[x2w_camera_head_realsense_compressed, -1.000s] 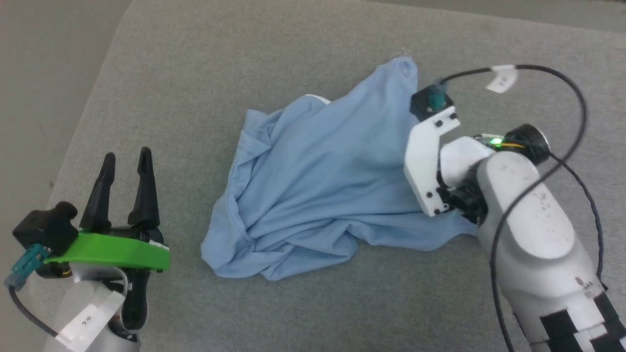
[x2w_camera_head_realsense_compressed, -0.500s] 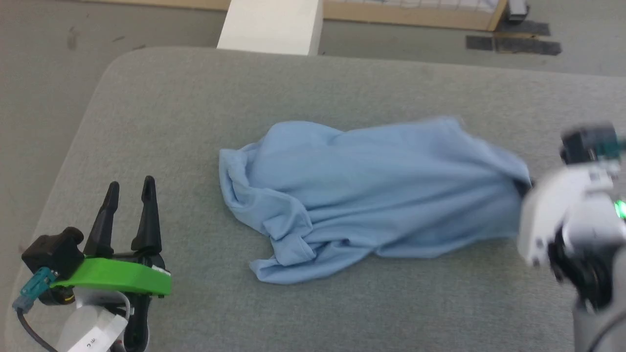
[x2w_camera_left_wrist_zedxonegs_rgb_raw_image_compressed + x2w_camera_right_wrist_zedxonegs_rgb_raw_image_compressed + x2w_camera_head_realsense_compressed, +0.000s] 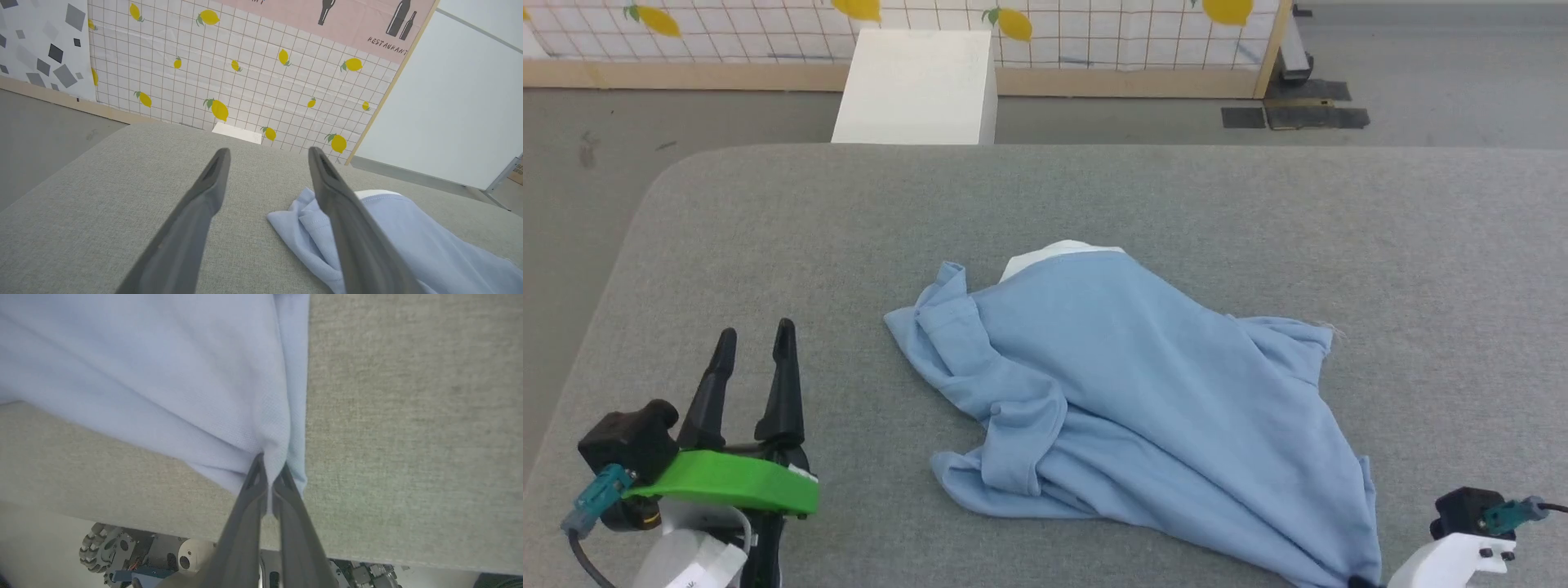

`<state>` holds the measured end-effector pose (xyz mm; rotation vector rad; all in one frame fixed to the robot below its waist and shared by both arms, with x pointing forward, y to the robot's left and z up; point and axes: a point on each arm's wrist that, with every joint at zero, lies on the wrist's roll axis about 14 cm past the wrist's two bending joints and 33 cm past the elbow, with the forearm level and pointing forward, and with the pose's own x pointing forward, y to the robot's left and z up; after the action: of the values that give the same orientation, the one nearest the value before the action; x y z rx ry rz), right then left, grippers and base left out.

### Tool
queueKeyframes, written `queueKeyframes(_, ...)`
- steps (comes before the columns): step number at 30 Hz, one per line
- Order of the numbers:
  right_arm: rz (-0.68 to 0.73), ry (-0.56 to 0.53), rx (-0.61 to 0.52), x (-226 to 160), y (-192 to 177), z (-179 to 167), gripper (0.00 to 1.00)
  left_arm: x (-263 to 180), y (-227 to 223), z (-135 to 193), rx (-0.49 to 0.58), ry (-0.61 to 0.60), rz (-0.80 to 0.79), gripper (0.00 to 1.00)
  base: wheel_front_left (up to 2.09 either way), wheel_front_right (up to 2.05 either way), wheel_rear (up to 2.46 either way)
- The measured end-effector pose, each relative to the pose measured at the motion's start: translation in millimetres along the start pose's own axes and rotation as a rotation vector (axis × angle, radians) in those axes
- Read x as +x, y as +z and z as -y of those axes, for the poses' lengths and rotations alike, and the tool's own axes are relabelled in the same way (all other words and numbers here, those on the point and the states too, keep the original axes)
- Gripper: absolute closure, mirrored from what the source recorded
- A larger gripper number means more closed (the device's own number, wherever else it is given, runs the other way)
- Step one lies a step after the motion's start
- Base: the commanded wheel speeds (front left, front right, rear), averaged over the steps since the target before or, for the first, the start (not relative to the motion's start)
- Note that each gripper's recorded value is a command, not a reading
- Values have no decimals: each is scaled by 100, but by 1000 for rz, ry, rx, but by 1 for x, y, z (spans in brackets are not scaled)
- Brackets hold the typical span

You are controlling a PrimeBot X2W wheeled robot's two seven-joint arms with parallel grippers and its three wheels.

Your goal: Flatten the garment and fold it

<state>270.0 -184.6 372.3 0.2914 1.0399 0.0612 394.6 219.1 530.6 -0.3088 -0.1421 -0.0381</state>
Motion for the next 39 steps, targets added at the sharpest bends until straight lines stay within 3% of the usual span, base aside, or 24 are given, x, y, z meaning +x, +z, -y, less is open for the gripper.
queueKeyframes(1,28,8,9,1,5,-1,22,-1,0,1,-1,-2,-1,0,0,0,0)
queueKeyframes(2,57,15,11,1,11,-2,0,-1,0,1,-1,-2,-1,0,0,0,0)
queueKeyframes(5,210,55,31,-4,48,-10,0,-3,0,2,-3,-1,-6,0,0,0,0)
queueKeyframes(10,608,76,55,-45,139,-11,0,-8,1,1,-2,1,-7,0,0,0,0)
queueKeyframes(15,811,30,50,-71,179,-1,0,-9,-4,2,-2,7,-40,0,0,0,0)
queueKeyframes(20,856,13,37,-69,194,-1,0,-1,-25,14,-10,-21,-154,0,0,0,0)
queueKeyframes(25,842,18,3,-55,205,-11,0,39,-39,50,8,-126,-299,0,0,0,0)
queueKeyframes(29,827,37,-19,-44,212,-21,0,61,-70,76,46,-198,-526,0,0,0,0)
queueKeyframes(33,801,40,-35,-30,214,-25,0,66,-109,87,147,-236,-806,0,0,0,0)
queueKeyframes(39,767,9,-22,-14,208,-13,0,68,-147,83,323,-246,-1072,0,0,0,0)
